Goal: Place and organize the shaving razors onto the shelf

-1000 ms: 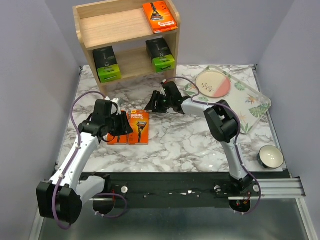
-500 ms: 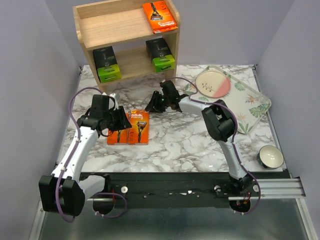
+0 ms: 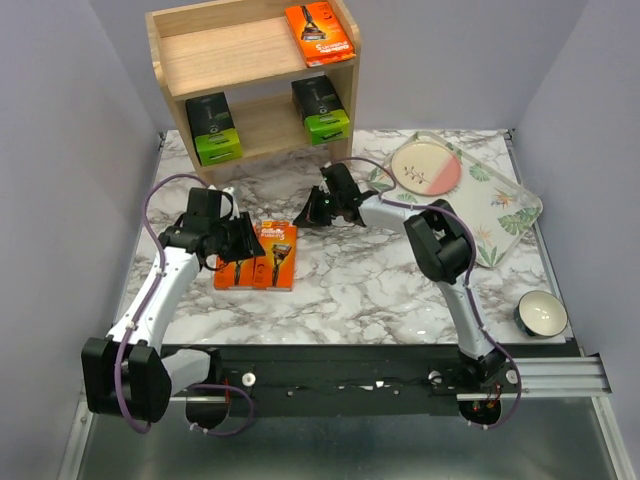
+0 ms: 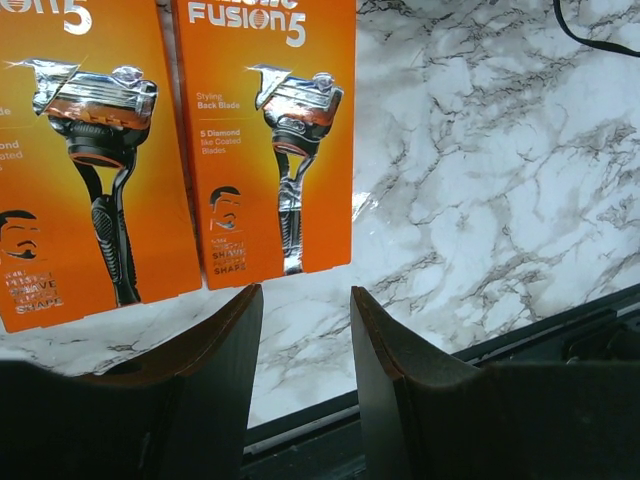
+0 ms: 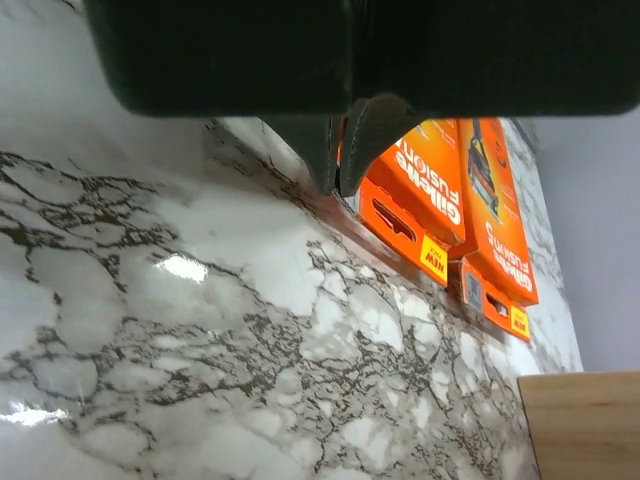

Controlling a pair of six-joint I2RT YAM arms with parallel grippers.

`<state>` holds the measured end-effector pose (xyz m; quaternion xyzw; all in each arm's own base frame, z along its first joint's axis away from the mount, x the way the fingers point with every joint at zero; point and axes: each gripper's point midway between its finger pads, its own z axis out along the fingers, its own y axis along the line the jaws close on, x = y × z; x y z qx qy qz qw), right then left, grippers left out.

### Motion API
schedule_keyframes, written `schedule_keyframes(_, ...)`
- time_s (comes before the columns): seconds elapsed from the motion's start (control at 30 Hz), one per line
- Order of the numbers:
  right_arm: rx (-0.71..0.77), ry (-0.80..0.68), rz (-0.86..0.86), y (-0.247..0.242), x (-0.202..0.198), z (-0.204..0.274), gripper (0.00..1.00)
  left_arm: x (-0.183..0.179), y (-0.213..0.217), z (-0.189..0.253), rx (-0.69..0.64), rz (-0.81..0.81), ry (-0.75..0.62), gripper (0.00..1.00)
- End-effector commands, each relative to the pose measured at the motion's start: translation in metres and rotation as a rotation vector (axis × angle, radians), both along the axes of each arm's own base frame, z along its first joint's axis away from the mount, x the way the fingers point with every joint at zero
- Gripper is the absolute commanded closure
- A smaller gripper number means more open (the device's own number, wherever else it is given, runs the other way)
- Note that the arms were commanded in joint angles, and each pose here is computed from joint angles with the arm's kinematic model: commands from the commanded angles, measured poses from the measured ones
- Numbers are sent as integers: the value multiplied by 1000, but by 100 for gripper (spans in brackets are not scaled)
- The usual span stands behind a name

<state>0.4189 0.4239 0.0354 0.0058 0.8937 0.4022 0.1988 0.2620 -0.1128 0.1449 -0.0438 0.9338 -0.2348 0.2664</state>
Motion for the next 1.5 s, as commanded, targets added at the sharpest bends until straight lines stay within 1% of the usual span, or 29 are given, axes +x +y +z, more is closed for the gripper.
schedule_keyframes(0.0, -32, 35, -48, -26, -14, -1, 99, 7, -12, 8, -59, -45, -21, 51)
schedule_keyframes(0.07, -35, 38, -95, -48, -11, 3, 99, 5, -26, 7, -84, -88, -30, 51)
schedule_keyframes(0.1, -69, 82, -132, -67, -23, -12, 99, 0, -34, 1, -95, -116, -14, 51)
schedule_keyframes(0.13, -61, 72, -155, -77, -24, 3, 99, -6, -47, 0, -102, -163, -13, 51)
schedule_keyframes(0.17, -74, 87, -193, -96, -24, 2, 99, -7, -58, 0, -112, -198, -26, 51)
schedule_keyframes(0.2, -110, 130, -225, -114, -37, -12, 99, -12, -66, -4, -120, -223, -11, 52)
schedule_keyframes(0.23, -113, 130, -244, -125, -42, -1, 99, -15, -73, -5, -126, -246, -11, 53)
schedule_keyframes(0.27, -123, 141, -275, -140, -43, -2, 100, -21, -86, -6, -131, -288, -17, 54)
schedule_keyframes(0.3, -141, 149, -304, -150, -47, -5, 99, -25, -91, -13, -135, -295, 8, 54)
schedule_keyframes(0.33, -169, 188, -319, -163, -63, -17, 99, -30, -96, -16, -133, -313, 20, 56)
schedule_keyframes(0.4, -165, 193, -348, -174, -72, -10, 99, -43, -109, -31, -114, -368, 64, 56)
schedule_keyframes(0.43, -185, 228, -353, -181, -86, -18, 99, -46, -110, -38, -95, -367, 82, 56)
schedule_keyframes(0.5, -172, 250, -362, -185, -98, -12, 99, -55, -114, -53, -74, -379, 124, 57)
schedule_keyframes(0.57, -187, 294, -381, -194, -116, -19, 99, -59, -115, -63, -76, -359, 166, 59)
schedule_keyframes(0.6, -175, 298, -400, -195, -118, -15, 99, -64, -116, -74, -73, -362, 212, 60)
schedule_keyframes(0.63, -173, 295, -409, -197, -120, -15, 99, -67, -117, -79, -77, -364, 235, 65)
schedule_keyframes(0.67, -177, 294, -418, -200, -121, -16, 100, -68, -120, -81, -96, -361, 254, 67)
schedule_keyframes(0.73, -175, 299, -426, -204, -128, -16, 99, -70, -120, -93, -80, -356, 298, 71)
schedule_keyframes(0.8, -175, 313, -427, -207, -135, -19, 99, -67, -120, -104, -54, -348, 324, 71)
schedule_keyframes(0.9, -139, 279, -404, -205, -138, -12, 97, -56, -120, -119, -8, -339, 337, 71)
schedule_keyframes(1.03, -126, 246, -404, -211, -147, -9, 83, -30, -124, -129, 54, -355, 294, 71)
schedule_keyframes(1.07, -112, 221, -403, -211, -146, -1, 79, -24, -124, -130, 74, -365, 282, 71)
schedule_keyframes(1.1, -108, 193, -387, -211, -145, 4, 69, -13, -127, -132, 97, -376, 263, 71)
schedule_keyframes(1.13, -100, 168, -378, -210, -143, 9, 63, -6, -125, -134, 131, -419, 223, 71)
schedule_keyframes(1.17, -88, 126, -372, -211, -136, 18, 54, 0, -126, -135, 143, -438, 203, 71)
schedule_keyframes(1.27, -73, -49, -270, -204, -113, 46, 41, 10, -123, -143, 205, -513, 185, 71)
schedule_keyframes(1.3, -96, -88, -223, -203, -110, 46, 39, 10, -123, -146, 216, -525, 192, 72)
schedule_keyframes(1.4, -97, -134, -164, -196, -95, 54, 39, 14, -127, -141, 201, -531, 170, 72)
schedule_keyframes(1.47, -84, -121, -112, -187, -92, 43, 39, 18, -131, -127, 175, -514, 132, 71)
